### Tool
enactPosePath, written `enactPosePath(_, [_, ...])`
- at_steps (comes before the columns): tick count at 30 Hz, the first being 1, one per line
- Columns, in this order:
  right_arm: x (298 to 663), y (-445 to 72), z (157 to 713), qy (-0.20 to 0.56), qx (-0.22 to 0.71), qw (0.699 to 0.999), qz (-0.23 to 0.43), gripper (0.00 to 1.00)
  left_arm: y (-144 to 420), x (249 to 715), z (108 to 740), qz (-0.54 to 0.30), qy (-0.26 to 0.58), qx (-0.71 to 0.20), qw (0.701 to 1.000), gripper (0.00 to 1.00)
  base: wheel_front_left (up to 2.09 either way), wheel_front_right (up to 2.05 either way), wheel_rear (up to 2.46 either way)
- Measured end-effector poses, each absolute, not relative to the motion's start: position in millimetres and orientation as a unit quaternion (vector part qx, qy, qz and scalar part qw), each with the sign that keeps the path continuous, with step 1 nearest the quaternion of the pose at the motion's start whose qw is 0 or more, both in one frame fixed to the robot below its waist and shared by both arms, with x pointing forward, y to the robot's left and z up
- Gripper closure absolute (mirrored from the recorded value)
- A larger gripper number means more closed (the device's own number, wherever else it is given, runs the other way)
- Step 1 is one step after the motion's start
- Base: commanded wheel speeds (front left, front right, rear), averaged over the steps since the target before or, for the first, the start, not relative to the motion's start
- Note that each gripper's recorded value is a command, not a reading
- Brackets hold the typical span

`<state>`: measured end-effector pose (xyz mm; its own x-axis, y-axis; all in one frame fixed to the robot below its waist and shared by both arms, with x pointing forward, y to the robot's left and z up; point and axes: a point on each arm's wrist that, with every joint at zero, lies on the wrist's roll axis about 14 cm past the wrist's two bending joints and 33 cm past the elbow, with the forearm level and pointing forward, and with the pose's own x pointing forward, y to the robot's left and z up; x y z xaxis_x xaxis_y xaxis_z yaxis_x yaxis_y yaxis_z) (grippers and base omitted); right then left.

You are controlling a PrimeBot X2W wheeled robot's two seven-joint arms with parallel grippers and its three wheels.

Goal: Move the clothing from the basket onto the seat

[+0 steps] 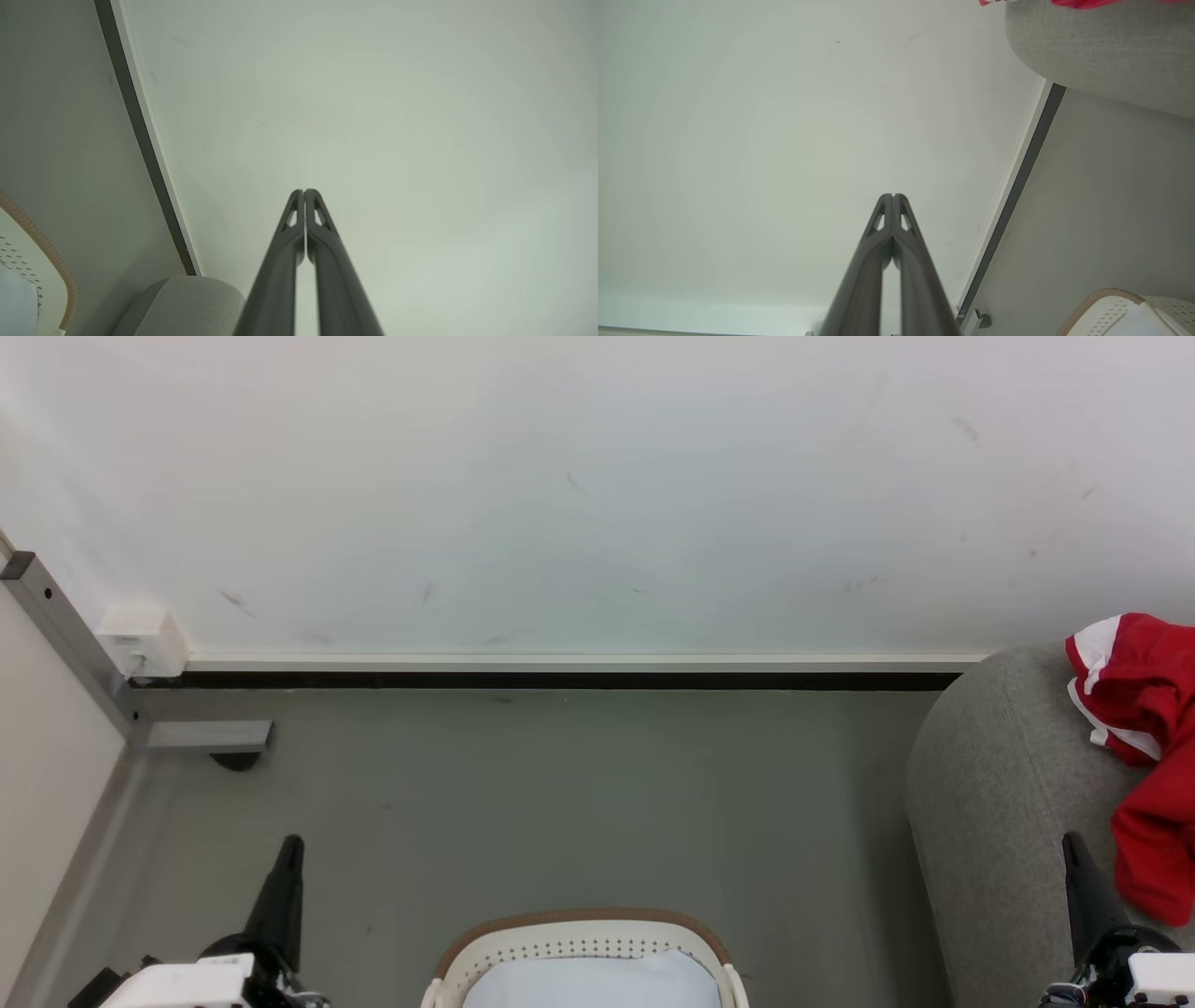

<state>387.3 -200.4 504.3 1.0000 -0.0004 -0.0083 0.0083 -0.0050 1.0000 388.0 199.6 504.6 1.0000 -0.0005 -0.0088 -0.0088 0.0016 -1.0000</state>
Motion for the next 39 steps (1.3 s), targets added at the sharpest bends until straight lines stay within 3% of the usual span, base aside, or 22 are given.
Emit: enactPosePath(39, [387.3,-200.0,504.3,0.003,0.709,0.705,-0.002,1.00,199.6,388.0,504.7,0.003,0.003,-0.707,0.708,1.00,0.00,0.00,0.00])
